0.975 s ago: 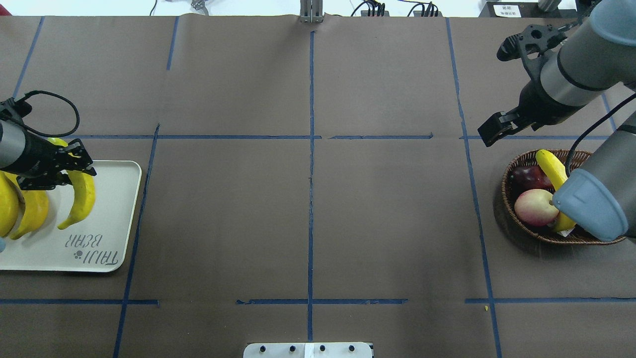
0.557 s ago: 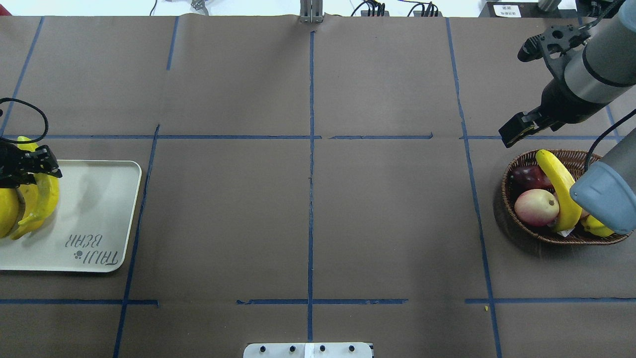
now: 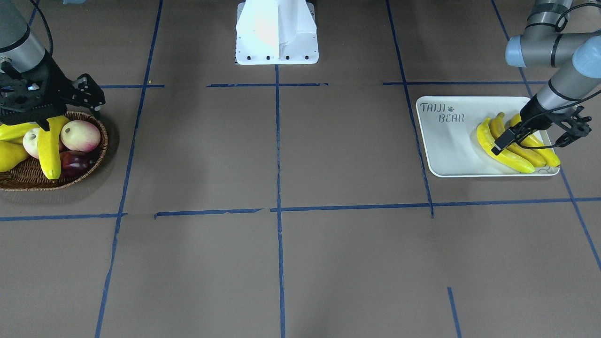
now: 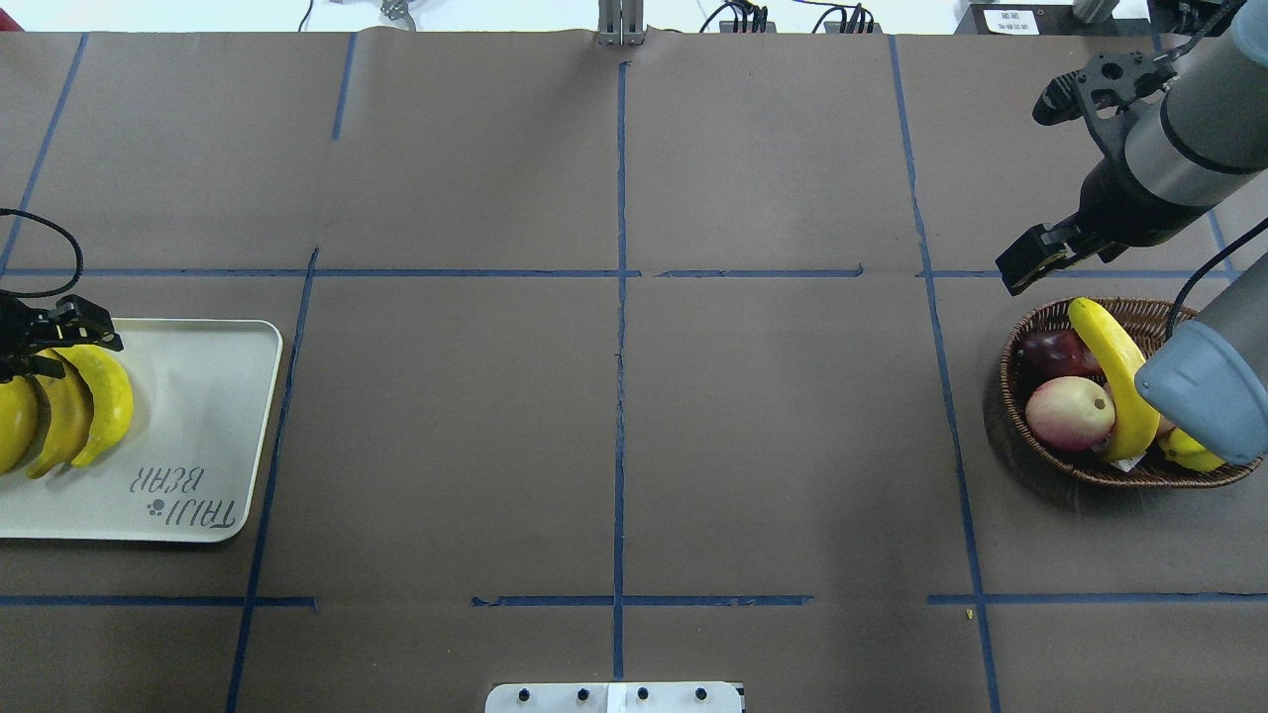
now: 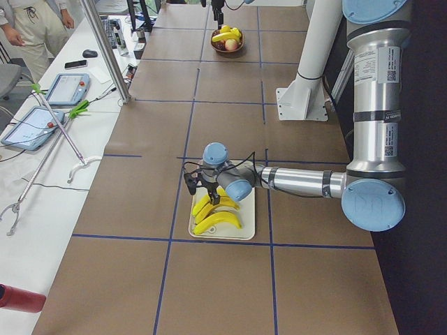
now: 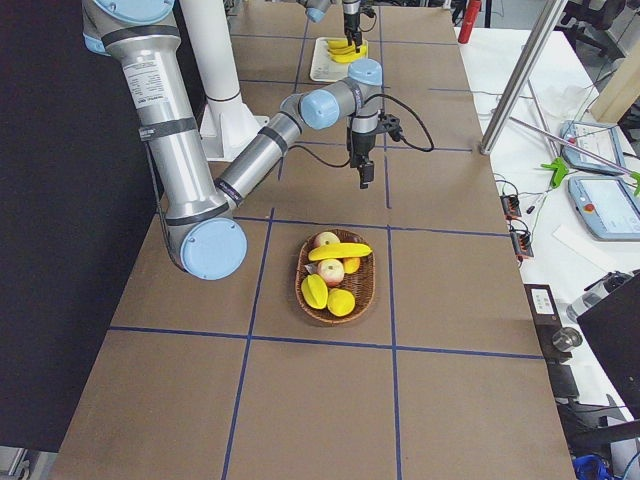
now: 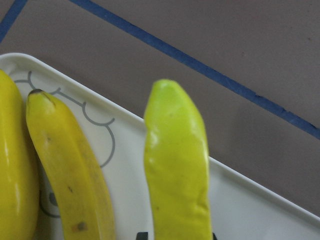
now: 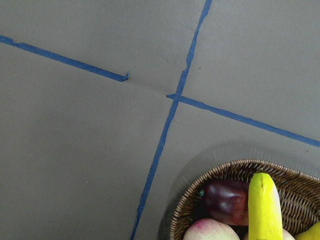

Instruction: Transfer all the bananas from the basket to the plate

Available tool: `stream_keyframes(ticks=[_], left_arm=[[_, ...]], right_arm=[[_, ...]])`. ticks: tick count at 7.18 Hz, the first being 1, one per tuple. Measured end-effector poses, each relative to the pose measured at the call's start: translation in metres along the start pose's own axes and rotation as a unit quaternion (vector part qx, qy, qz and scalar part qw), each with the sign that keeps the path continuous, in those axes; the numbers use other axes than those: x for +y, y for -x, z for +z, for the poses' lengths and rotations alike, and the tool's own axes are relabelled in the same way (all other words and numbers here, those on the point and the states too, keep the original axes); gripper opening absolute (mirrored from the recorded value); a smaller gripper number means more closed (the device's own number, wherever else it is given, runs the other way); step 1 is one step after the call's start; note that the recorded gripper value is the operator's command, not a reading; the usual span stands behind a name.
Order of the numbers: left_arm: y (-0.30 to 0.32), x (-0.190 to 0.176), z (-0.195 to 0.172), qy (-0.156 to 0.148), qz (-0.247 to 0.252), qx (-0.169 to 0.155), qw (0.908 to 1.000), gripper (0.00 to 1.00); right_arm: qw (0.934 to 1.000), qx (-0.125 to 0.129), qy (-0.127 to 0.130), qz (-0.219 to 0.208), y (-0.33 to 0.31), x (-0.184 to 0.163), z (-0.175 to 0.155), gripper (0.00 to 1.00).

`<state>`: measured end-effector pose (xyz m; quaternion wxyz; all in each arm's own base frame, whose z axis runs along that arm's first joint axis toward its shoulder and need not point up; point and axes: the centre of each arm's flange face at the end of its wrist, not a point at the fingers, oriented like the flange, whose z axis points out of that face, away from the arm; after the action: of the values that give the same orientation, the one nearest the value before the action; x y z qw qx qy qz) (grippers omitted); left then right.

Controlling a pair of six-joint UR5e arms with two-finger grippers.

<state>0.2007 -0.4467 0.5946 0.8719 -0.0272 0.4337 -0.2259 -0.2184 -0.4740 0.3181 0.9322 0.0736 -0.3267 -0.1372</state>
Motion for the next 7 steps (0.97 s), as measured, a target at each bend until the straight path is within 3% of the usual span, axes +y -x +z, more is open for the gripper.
stream_keyframes(ticks=[2, 4, 5, 7], left_arm=[[-0.041, 0.004, -0.053, 0.02, -0.008, 0.029, 0.9993, 1.0], [-0.098, 0.016, -0.1, 0.025, -0.012, 0.034, 0.999, 1.0], [-0.114, 0.019, -0.11, 0.026, -0.011, 0.036, 0.999, 1.0], [-0.124, 0.021, -0.116, 0.025, -0.009, 0.038, 0.9989, 1.0]], right_arm=[[1.0, 0.003, 0.007, -0.002, -0.011, 0.011, 0.008, 0.99], [0.9999, -0.004, -0.008, -0.014, -0.052, 0.05, 0.045, 0.97], [0.9998, -0.009, -0.018, 0.001, -0.075, 0.073, 0.065, 0.96], [0.9954, -0.032, -0.052, 0.075, -0.104, 0.096, 0.099, 0.92]])
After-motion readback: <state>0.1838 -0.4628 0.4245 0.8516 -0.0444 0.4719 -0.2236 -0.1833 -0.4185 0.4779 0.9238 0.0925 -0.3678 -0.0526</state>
